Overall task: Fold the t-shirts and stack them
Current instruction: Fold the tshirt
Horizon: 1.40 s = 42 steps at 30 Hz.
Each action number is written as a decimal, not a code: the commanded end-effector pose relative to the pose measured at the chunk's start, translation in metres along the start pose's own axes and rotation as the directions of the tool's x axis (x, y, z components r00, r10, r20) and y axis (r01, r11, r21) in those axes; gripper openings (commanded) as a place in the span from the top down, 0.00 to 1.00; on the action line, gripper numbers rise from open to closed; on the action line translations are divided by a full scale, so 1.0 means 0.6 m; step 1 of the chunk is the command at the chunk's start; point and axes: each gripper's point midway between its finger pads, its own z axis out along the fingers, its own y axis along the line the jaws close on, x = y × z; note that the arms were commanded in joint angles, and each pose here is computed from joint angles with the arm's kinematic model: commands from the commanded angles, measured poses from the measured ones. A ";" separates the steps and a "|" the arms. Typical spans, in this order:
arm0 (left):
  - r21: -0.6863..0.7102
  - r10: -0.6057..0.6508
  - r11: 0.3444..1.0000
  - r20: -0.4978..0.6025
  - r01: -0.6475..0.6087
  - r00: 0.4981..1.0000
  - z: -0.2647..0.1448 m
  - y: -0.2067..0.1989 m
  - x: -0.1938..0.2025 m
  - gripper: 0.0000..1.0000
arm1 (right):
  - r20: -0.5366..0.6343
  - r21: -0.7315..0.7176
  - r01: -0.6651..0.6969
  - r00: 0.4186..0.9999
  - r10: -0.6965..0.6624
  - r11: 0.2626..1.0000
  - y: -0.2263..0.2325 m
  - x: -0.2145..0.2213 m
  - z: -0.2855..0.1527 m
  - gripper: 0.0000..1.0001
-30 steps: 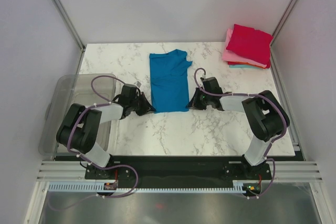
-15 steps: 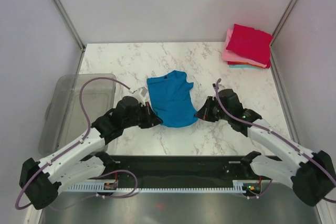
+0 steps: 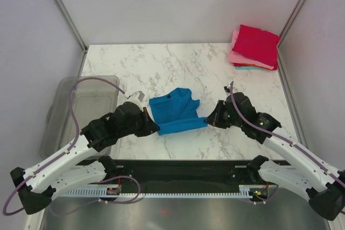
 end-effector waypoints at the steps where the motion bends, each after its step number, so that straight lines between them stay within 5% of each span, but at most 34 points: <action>1: -0.153 0.049 0.987 0.078 -0.037 0.996 -0.019 0.029 -0.043 0.98 | 0.094 0.105 0.045 0.994 -0.055 0.993 -0.004 -0.059 0.002 1.00; 28: -0.290 0.028 0.957 0.010 -0.024 1.000 0.127 0.153 -0.251 0.98 | 0.032 0.156 0.145 0.988 -0.152 0.977 0.011 -0.238 0.210 1.00; 37: -0.364 -0.080 0.931 -0.126 0.029 0.989 0.231 0.242 -0.279 0.97 | -0.069 0.162 0.123 0.991 -0.113 0.979 -0.041 -0.254 0.326 1.00; 38: -0.369 -0.103 0.928 -0.131 0.047 0.986 0.234 0.250 -0.279 0.93 | -0.063 0.151 0.127 0.991 -0.119 0.980 -0.037 -0.265 0.333 0.97; 39: -0.380 -0.131 0.923 -0.151 0.065 0.980 0.246 0.269 -0.274 0.77 | -0.083 0.166 0.122 0.990 -0.110 0.979 -0.053 -0.261 0.349 0.91; 40: -0.367 -0.122 0.928 -0.148 0.060 0.981 0.250 0.267 -0.288 0.73 | -0.086 0.160 0.119 0.991 -0.106 0.980 -0.055 -0.264 0.354 0.67; 42: -0.385 -0.139 0.921 -0.171 0.064 0.975 0.247 0.277 -0.289 0.61 | -0.074 0.149 0.116 0.992 -0.106 0.982 -0.061 -0.286 0.357 0.41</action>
